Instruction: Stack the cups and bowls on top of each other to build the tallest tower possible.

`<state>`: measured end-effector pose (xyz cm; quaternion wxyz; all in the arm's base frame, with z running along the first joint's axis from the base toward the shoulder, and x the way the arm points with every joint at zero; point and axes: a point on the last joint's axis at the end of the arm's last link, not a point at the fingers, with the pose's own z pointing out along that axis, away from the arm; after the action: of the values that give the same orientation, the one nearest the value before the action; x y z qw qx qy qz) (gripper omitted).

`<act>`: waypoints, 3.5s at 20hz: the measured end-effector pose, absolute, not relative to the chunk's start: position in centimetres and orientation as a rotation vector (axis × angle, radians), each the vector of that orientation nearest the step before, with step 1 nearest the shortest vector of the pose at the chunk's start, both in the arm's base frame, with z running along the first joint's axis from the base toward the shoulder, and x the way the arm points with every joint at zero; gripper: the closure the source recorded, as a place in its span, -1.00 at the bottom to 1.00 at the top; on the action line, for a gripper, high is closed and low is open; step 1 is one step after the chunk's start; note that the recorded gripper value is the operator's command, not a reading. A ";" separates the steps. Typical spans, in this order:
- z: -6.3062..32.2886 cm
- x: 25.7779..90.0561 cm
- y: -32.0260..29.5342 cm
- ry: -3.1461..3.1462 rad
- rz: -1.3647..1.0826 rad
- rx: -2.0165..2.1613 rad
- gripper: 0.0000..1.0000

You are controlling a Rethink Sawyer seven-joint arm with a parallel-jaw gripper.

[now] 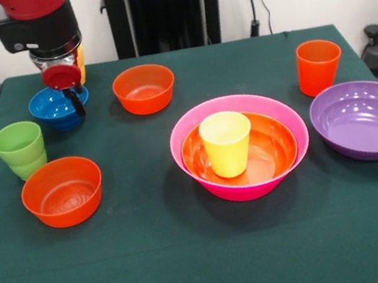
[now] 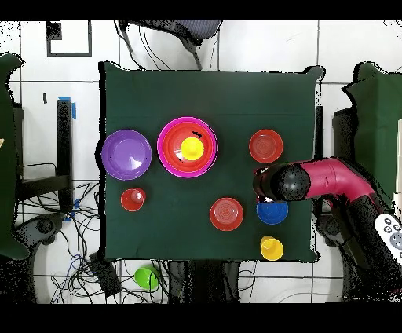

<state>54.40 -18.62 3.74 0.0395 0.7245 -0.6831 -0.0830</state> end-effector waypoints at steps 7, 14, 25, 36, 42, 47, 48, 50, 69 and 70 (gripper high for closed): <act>3.6 54.4 -18.6 -2.048 -0.243 2.259 -1.00; 2.8 54.7 -18.3 -1.873 -0.100 2.337 -1.00; 1.8 54.5 -18.7 -1.734 -0.041 2.403 -1.00; 0.6 53.8 -21.2 -1.623 0.037 2.387 -1.00; 0.0 53.0 -22.1 -1.573 0.058 2.362 -1.00; -0.5 52.6 -22.1 -1.561 0.045 2.347 -1.00; -0.7 52.6 -22.1 -1.564 0.039 2.346 -1.00; -1.2 52.2 -21.8 -1.578 0.011 2.344 -1.00; -3.9 50.7 -17.7 -1.705 -0.229 2.345 -1.00; -4.0 50.6 -17.7 -1.705 -0.233 2.344 -1.00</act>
<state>50.60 -17.67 -4.01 0.1167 0.8006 -0.5823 -0.0796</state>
